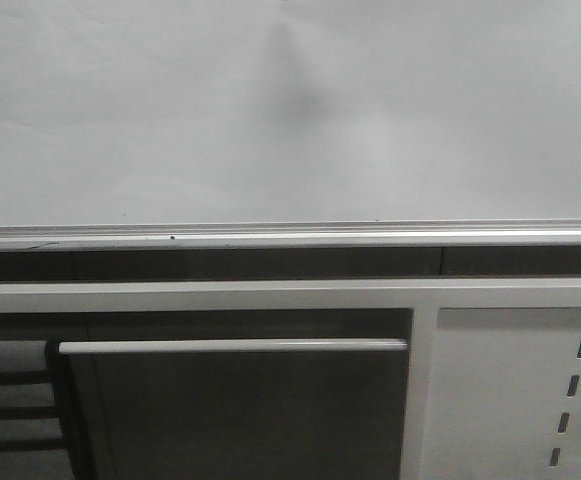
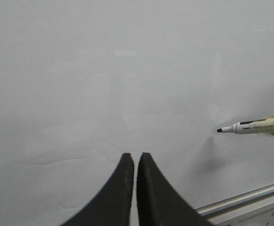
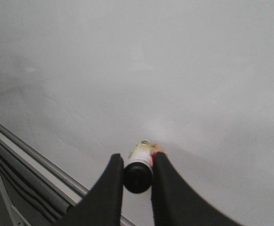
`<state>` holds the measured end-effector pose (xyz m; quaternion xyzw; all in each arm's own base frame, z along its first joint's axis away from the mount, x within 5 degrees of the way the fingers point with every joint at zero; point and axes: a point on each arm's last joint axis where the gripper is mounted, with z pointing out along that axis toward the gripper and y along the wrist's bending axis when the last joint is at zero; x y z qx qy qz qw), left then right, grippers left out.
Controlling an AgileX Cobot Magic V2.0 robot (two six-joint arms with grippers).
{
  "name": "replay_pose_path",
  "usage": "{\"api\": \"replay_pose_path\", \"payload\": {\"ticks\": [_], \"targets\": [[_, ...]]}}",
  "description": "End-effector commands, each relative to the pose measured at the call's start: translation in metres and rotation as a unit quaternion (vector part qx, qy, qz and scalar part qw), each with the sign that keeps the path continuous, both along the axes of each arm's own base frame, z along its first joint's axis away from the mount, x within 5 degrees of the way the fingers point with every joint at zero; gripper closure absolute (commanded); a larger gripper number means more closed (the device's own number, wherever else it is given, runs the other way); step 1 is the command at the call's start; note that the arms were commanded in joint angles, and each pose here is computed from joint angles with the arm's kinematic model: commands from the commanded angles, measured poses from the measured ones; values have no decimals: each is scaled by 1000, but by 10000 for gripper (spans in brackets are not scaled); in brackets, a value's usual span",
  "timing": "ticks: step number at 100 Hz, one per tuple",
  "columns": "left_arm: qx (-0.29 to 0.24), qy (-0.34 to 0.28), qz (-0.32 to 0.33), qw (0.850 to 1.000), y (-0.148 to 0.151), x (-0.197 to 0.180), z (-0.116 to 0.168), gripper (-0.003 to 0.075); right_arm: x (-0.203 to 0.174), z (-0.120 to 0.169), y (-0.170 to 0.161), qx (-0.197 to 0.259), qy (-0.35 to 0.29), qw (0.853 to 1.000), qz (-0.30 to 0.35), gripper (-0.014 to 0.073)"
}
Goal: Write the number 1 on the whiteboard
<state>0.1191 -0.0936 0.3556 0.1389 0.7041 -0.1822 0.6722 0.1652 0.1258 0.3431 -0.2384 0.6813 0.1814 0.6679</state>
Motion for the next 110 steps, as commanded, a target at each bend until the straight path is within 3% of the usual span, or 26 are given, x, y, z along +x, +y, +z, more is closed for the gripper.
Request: {"api": "replay_pose_path", "payload": {"ticks": [1, 47, 64, 83, 93, 110], "targets": [[-7, -21, -5, 1000, 0, -2, 11, 741, 2, 21, -3, 26, -59, 998, -21, 645], [-7, -21, -5, 1000, 0, -2, 11, 741, 27, -9, 5, -27, 12, 999, -30, 645], [-7, -21, -16, 1000, -1, -2, 11, 740, 9, -3, 0, -36, 34, 999, 6, 645], [-2, -21, -87, 996, -14, -8, 10, 733, -10, 14, -5, -39, 43, 997, 41, 645], [11, -11, -126, 992, -26, -8, 5, 645, -14, 28, -4, -43, 49, 996, 62, 645], [45, 9, -202, 978, -52, -7, -8, 347, -15, 53, 3, -56, 63, 992, 99, 645]]}}
